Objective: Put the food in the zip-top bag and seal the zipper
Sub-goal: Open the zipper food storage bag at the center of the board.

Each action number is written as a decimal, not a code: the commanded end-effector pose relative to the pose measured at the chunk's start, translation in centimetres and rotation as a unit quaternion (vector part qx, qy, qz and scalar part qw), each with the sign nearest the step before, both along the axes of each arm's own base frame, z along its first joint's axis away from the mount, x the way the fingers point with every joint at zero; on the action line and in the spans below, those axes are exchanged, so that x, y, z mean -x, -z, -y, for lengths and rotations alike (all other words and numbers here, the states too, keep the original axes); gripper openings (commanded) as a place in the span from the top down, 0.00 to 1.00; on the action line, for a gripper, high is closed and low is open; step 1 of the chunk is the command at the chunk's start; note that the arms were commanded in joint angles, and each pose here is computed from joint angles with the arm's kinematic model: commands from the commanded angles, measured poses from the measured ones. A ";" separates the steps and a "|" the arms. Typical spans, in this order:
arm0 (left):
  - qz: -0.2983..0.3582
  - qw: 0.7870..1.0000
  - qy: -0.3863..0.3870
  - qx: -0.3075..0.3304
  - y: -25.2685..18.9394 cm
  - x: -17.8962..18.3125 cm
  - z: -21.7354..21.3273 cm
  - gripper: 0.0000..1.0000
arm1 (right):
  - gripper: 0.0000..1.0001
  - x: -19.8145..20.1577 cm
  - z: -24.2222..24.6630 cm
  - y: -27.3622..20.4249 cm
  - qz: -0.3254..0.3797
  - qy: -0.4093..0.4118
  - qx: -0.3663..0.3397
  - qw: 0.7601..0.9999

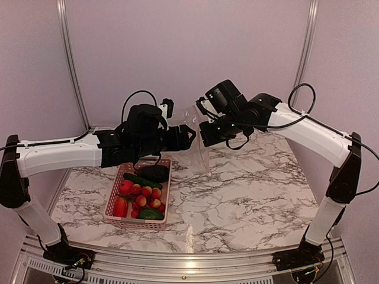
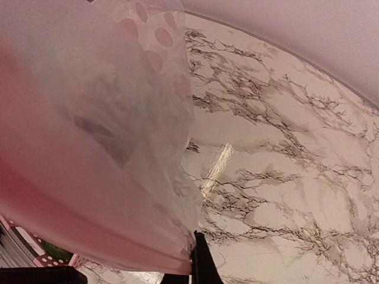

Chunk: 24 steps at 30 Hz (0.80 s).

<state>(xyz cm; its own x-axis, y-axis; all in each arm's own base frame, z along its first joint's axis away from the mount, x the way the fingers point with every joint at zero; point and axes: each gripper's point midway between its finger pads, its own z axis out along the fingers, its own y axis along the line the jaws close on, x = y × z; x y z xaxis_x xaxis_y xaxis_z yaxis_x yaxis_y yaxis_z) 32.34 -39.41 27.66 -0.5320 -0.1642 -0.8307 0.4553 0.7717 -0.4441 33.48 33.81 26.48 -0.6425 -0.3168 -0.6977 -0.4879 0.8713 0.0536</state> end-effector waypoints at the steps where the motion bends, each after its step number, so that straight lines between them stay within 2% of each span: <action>1: 0.019 1.000 -0.010 -0.005 -1.0 -0.4 0.8 0.19 | 1.00 0.2 0.7 -2.0 -0.041 0.023 -0.059 0.997; 4: 0.030 0.999 -0.023 -0.021 -0.9 -0.5 1.1 0.19 | 1.00 0.4 0.7 -2.7 -0.051 0.030 -0.083 0.995; 12: 0.032 0.997 -0.014 -0.076 0.5 -0.7 3.9 0.28 | 1.00 0.9 0.4 -2.7 -0.074 0.037 -0.102 0.991; 15: 0.025 0.993 -0.045 -0.104 1.0 -1.0 3.5 0.29 | 1.00 0.8 0.6 -3.4 -0.072 0.044 -0.112 0.990; 24: 0.030 0.990 -0.052 -0.129 2.8 -1.1 3.3 0.55 | 1.00 1.4 0.6 -4.4 -0.081 0.042 -0.130 0.987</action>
<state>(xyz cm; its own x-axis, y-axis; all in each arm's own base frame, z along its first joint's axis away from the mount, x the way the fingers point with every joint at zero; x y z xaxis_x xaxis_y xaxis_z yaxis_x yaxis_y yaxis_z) 33.23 -43.01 26.64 -0.4718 -0.0476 -0.8804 0.3995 0.8786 -0.2616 32.69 33.24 27.63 -0.7832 -0.1249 -0.6091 -0.3718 0.8793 0.2978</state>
